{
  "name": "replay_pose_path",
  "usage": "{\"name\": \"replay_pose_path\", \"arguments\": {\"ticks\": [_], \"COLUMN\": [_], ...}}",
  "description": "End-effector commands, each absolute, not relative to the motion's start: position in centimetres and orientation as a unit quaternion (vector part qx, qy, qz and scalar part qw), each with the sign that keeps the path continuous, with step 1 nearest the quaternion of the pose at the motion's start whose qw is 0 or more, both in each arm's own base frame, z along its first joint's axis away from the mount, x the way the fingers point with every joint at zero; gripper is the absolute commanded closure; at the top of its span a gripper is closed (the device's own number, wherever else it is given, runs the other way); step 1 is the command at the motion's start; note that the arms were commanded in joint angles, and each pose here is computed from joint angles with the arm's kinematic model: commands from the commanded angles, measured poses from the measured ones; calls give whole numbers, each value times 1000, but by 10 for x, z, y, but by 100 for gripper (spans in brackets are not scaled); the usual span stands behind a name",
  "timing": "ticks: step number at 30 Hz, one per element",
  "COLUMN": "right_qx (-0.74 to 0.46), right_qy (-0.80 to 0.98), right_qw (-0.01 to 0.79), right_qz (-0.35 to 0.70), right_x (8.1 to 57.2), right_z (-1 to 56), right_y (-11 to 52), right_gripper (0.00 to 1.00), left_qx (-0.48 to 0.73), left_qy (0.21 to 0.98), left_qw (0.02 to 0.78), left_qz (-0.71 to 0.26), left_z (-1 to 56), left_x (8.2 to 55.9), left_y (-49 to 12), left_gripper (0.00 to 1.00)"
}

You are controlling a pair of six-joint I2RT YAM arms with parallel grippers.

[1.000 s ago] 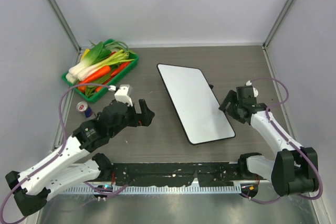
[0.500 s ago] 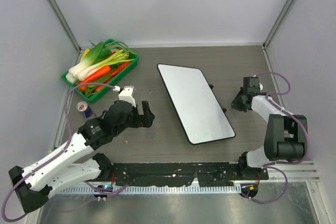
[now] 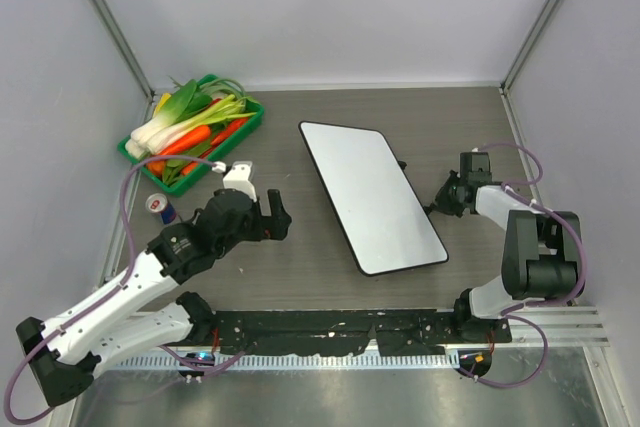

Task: Write a sentence on the whiteboard
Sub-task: Move the whiteboard stand to the center of the board.

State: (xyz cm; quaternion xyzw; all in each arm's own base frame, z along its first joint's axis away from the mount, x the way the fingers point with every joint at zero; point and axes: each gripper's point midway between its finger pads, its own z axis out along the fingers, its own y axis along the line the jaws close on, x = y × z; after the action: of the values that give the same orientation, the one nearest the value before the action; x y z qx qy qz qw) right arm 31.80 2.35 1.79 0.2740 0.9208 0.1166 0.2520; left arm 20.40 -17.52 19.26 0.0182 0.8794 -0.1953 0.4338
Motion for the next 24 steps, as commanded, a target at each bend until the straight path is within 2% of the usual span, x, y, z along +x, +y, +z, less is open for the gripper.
{"name": "replay_pose_path", "arguments": {"ticks": [1,7,24], "right_qx": [268,254,180], "right_qy": [924,930,947], "right_qw": [231,214,176], "right_qz": [145,157,201], "right_x": [308,293,265], "right_z": [6,1,8], "right_y": [37,55,156], "right_gripper": [99,98,99], "left_qx": [5,-6,-18], "left_qy": [869,864,860], "left_qw": [461,473,483], "left_qz": [-181,-171,-165], "left_z": [214,225,236], "left_x": [213,215,211], "left_y": [-167,-157,-143], "left_gripper": [0,0,0]}}
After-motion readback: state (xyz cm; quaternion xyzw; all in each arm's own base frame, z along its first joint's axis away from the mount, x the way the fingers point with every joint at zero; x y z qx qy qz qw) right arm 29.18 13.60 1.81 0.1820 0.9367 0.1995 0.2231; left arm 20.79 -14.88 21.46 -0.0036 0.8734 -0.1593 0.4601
